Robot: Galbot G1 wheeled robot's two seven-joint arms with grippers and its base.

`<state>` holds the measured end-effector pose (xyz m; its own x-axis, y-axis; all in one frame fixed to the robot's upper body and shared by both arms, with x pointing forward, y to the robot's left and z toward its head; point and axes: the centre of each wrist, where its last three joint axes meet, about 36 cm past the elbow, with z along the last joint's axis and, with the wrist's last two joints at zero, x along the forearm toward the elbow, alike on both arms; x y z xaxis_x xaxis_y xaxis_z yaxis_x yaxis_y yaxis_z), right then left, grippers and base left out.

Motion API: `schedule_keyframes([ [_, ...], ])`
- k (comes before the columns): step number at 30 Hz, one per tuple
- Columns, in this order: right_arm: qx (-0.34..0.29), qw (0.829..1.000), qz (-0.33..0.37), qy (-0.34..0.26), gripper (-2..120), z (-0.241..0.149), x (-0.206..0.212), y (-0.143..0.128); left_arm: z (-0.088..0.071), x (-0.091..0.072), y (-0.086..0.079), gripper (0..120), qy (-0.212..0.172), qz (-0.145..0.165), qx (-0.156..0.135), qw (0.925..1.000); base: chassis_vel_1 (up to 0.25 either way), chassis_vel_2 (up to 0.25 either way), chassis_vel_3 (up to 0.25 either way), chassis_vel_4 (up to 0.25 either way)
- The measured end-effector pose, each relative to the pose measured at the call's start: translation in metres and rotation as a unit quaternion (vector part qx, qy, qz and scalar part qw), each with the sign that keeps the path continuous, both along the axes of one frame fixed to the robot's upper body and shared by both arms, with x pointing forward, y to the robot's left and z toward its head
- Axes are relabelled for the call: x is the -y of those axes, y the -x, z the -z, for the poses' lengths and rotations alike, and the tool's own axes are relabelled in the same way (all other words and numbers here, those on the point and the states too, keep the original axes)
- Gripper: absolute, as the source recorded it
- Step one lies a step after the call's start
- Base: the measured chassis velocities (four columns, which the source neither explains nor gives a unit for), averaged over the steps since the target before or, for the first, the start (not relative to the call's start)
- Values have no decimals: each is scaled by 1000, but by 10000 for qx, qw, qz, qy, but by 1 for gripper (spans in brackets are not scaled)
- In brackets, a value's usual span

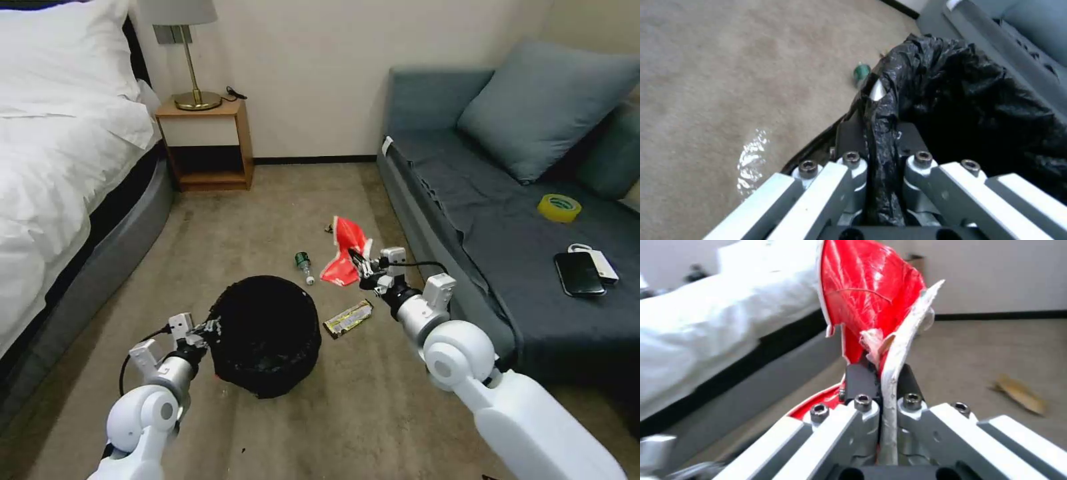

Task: Pick up the trash bin, then pick up the garbage on the floor and place it into the trash bin.

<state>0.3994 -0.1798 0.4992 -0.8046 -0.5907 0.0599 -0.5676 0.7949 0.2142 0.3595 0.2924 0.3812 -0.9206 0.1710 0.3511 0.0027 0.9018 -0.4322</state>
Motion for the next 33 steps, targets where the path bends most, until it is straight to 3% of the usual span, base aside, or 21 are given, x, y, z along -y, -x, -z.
schedule_keyframes([
  [6,-58,9965,-797,232,0,14,-21,23,-1,9,10,5,42,192,-62,9998,0,0,0,0],
  [14,-49,9933,-1014,560,0,38,-32,28,-2,23,13,5,292,295,-94,9991,0,0,0,0],
  [23,-171,9910,-1063,800,0,63,-40,23,-7,25,17,5,515,249,-80,9983,0,0,0,0],
  [33,-234,9880,-1099,1062,36,83,-44,18,-13,22,19,5,680,148,-35,9976,0,0,0,0],
])
